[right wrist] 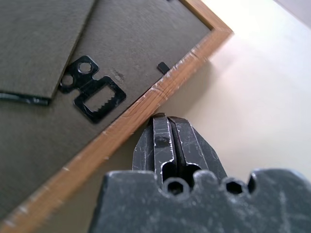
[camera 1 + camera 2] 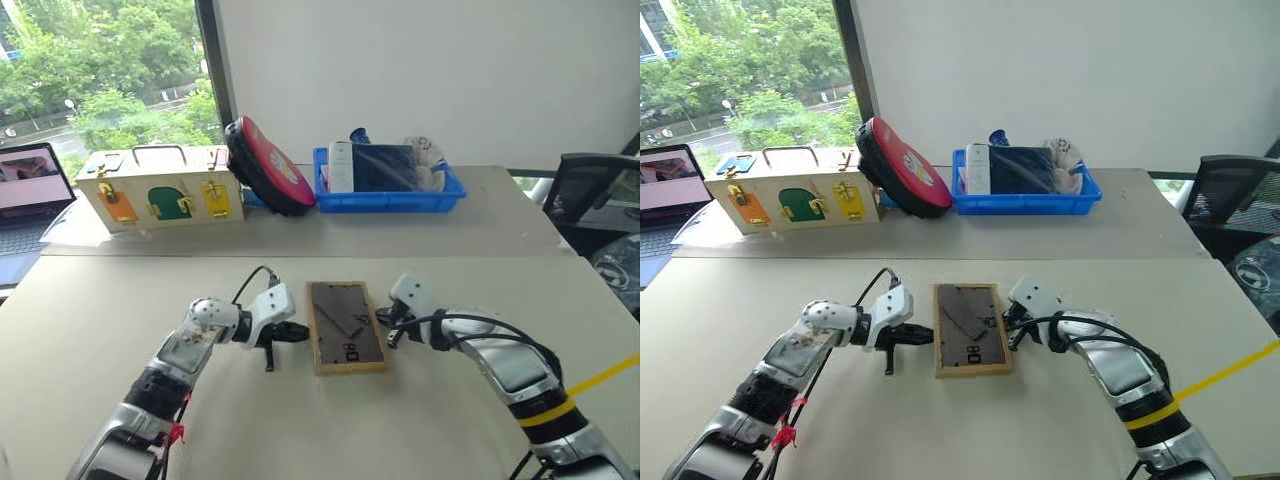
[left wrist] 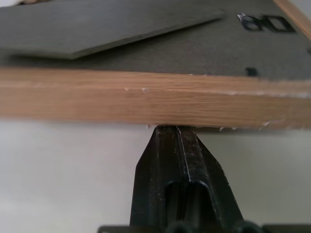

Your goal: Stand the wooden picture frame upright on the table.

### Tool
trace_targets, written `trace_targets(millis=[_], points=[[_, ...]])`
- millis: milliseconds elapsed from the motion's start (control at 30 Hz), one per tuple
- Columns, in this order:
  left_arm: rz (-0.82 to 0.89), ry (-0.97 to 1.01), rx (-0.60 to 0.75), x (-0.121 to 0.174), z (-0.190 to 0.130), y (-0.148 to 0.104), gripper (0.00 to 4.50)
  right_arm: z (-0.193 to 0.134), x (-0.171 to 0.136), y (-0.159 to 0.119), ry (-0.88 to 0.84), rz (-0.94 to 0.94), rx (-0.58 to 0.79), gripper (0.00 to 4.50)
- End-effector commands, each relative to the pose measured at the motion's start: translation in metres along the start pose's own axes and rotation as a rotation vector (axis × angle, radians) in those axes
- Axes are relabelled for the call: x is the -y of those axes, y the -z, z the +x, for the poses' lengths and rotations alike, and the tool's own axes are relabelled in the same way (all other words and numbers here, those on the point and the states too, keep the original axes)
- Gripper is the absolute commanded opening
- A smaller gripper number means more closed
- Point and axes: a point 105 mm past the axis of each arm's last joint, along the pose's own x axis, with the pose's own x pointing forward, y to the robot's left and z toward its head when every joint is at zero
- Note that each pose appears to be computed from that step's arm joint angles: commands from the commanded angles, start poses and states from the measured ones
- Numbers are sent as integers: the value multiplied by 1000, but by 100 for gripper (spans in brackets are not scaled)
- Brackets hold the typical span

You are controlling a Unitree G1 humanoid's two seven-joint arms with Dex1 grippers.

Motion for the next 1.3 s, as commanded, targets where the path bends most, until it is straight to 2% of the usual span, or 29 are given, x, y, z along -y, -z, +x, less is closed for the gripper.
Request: trace_targets(millis=[33,233,500,600,833,933,1000,1033,1133,1167,1300], points=[[-1,-18,-2,1,-16,-2,0,7,-24,-5,-123,-49,2,7],[-2,-118,-94,-10,-34,19,0,-2,-46,6,-202,-43,-72,7],[-22,-132,-212,-12,-45,43,0,-18,-37,15,-138,-9,-130,7],[-81,-247,-289,-27,-58,59,0,-24,-31,17,-123,-7,-144,7],[-150,-339,-296,-34,-79,63,0,-41,-27,19,-118,-1,-161,7],[-269,-397,-202,-34,-105,60,0,-60,-20,4,-133,-13,-81,7],[-346,-425,-135,-34,-119,59,57,-70,-17,-9,-154,-22,-15,0],[-384,-418,-98,-31,-123,57,69,-75,-15,-14,-163,-24,12,0],[-526,-366,45,-20,-128,47,169,-85,-8,-28,-172,-37,57,0],[-579,-332,73,-13,-127,46,215,-86,-6,-32,-173,-42,72,0],[-715,-260,101,9,-118,50,350,-84,-7,-41,-192,-66,98,0]])
